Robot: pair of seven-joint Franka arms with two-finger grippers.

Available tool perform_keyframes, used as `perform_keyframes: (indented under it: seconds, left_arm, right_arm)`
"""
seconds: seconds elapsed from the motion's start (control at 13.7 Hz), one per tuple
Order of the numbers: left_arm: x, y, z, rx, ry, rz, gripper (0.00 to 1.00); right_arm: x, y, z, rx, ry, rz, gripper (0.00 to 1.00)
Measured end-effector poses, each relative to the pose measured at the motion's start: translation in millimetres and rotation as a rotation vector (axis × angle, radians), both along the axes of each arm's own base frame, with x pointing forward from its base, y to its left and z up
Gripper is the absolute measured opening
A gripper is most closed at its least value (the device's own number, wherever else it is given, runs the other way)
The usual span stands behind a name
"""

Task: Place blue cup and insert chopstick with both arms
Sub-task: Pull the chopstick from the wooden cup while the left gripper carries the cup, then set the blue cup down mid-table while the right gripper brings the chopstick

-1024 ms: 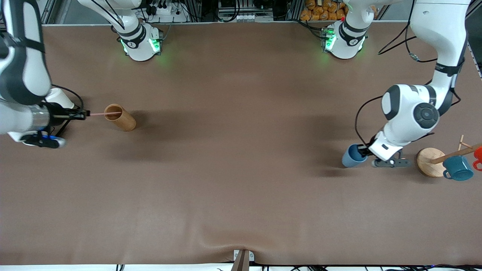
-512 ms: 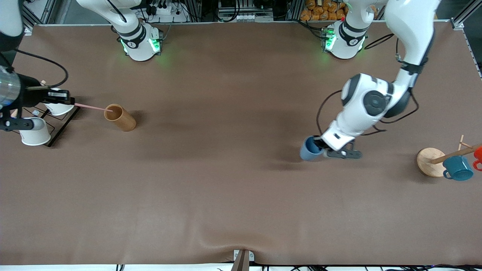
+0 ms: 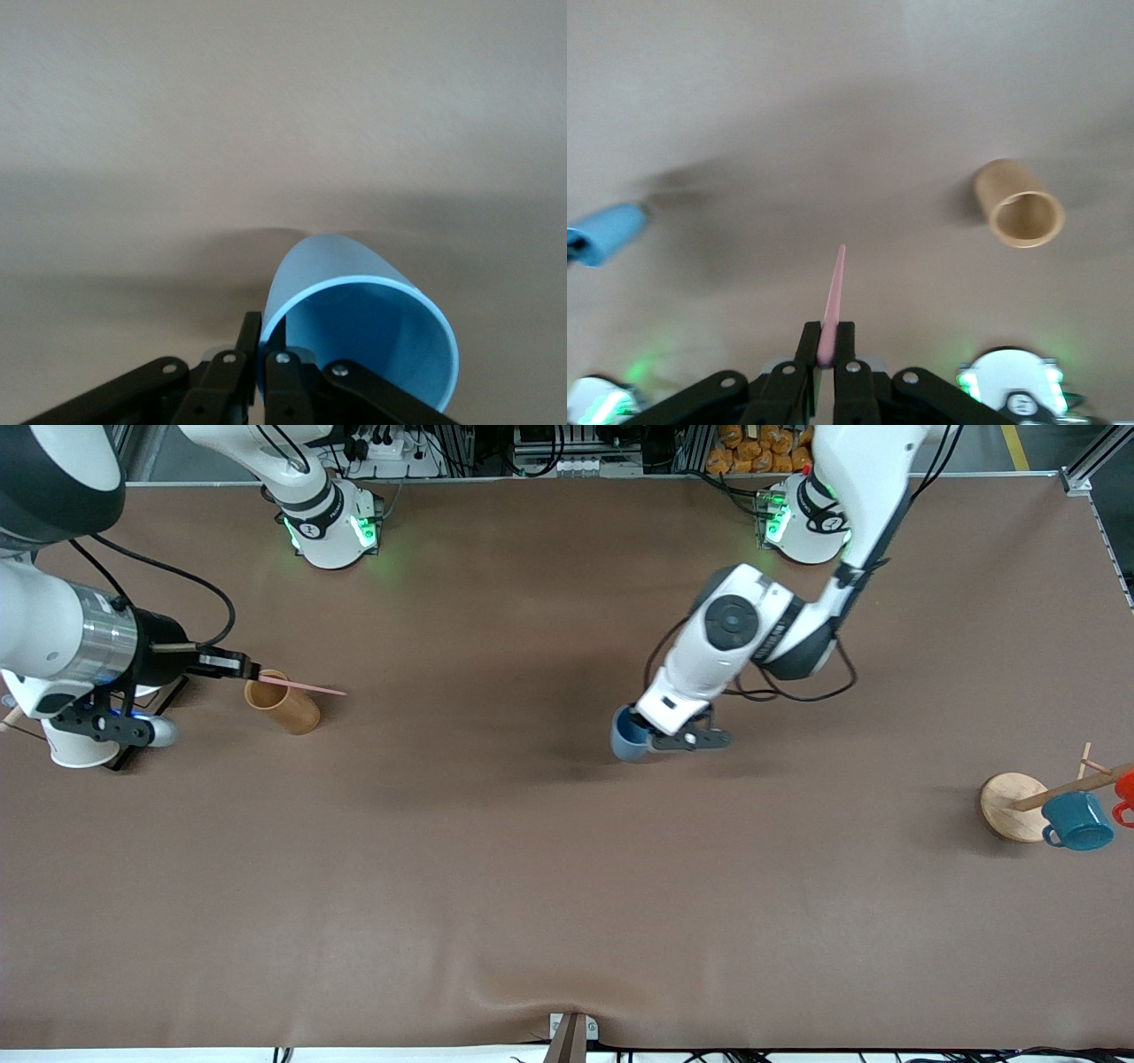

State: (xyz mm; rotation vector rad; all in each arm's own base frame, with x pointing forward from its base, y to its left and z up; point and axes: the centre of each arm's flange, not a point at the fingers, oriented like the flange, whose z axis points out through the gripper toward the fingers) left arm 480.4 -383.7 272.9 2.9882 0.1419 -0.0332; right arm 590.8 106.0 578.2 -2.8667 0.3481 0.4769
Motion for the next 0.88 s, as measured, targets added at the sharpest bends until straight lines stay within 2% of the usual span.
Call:
perform_keyframes:
  seconds: [0.15,0.37,0.73,0.8,0.88]
  left_arm:
    - [-17,-31,-11,-0.002,0.025,0.021,0.05]
    - [-34,-60,-23,-0.001,0.05,0.043,0.05]
    - [-45,-80,-25,0.018,0.081,0.043,0.05]
    - [-43,-81,-25,0.028,0.089,0.042,0.09]
    - [-41,-80,-24,0.043,0.095,0.037,0.2]
  right_arm:
    - [4,5,-6,0.018,0.019,-0.052,0.1]
    - [7,39,-14,0.008,0.019,-0.112,0.1]
    - [-12,123,-20,-0.04,0.032,-0.193,0.1]
    - [-15,134,-19,-0.048,0.036,-0.206,0.1]
    - [-18,143,-19,-0.053,0.038,-0.219,0.1]
